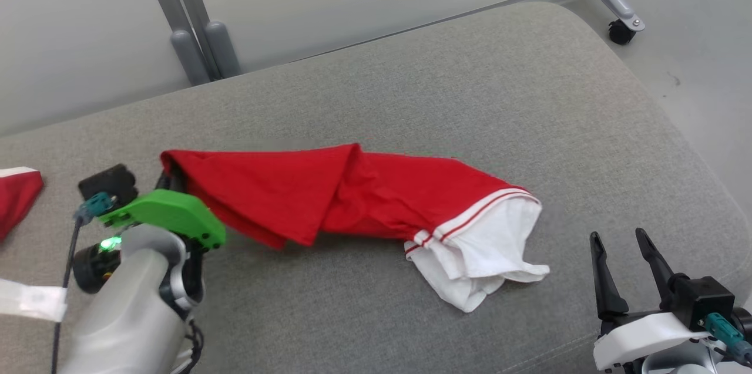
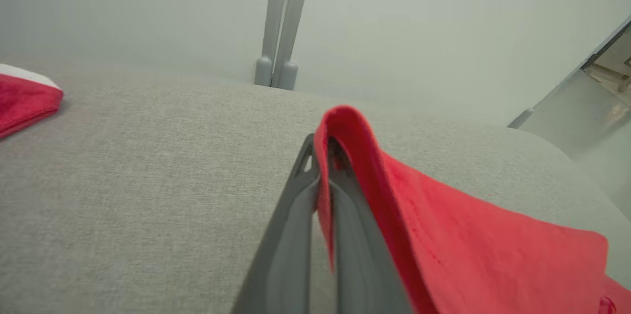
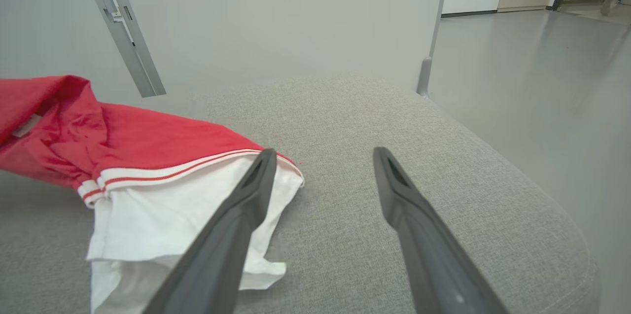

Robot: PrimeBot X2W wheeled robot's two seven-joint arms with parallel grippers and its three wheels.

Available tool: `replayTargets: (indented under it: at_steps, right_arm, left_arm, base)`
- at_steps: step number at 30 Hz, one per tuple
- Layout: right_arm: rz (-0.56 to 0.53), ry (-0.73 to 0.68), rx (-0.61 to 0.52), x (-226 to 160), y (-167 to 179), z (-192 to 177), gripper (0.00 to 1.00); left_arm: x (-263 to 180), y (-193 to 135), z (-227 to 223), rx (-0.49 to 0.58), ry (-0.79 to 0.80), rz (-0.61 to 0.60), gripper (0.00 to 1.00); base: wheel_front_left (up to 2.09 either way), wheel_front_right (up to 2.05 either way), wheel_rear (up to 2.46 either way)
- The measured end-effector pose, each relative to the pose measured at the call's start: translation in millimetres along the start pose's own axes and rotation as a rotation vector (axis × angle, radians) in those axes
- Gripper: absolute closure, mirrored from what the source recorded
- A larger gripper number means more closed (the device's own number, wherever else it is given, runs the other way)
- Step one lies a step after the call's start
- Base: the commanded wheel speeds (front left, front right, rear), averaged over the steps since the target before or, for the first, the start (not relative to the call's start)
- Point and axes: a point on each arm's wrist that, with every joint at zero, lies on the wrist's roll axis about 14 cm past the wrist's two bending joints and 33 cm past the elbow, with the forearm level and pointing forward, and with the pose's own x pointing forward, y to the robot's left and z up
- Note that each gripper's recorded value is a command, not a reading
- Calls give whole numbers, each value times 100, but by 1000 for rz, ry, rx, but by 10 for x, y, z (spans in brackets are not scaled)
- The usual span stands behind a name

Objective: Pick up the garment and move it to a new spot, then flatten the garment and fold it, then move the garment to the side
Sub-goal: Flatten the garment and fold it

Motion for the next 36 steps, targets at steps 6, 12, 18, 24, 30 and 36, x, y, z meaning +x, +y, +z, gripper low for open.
replayTargets:
  at_steps: [6,12,18,24,30,36]
  right_arm:
    - [31,4,-12,63,61,-8,0]
    - [75,0,-11,124,195,-3,0]
    - [101,-13,-6,150,278,32,0]
    - [102,-11,-6,120,277,22,0]
    - [96,-7,-6,105,257,11,0]
    - [105,1,-4,173,308,-10,0]
  left_arm:
    - [-186,686,-80,-20,4,167,100]
    - [-488,973,-298,-71,18,238,0]
    - [-827,1238,-494,-118,24,307,0]
    - [-1166,1461,-598,-114,12,367,0]
    - [-1134,891,-572,-38,-18,169,0]
    - [-998,-21,-850,-36,100,-90,0]
  base:
    - [0,0,0]
    - [0,0,0]
    - [0,0,0]
    - [0,0,0]
    - [0,0,0]
    - [0,0,0]
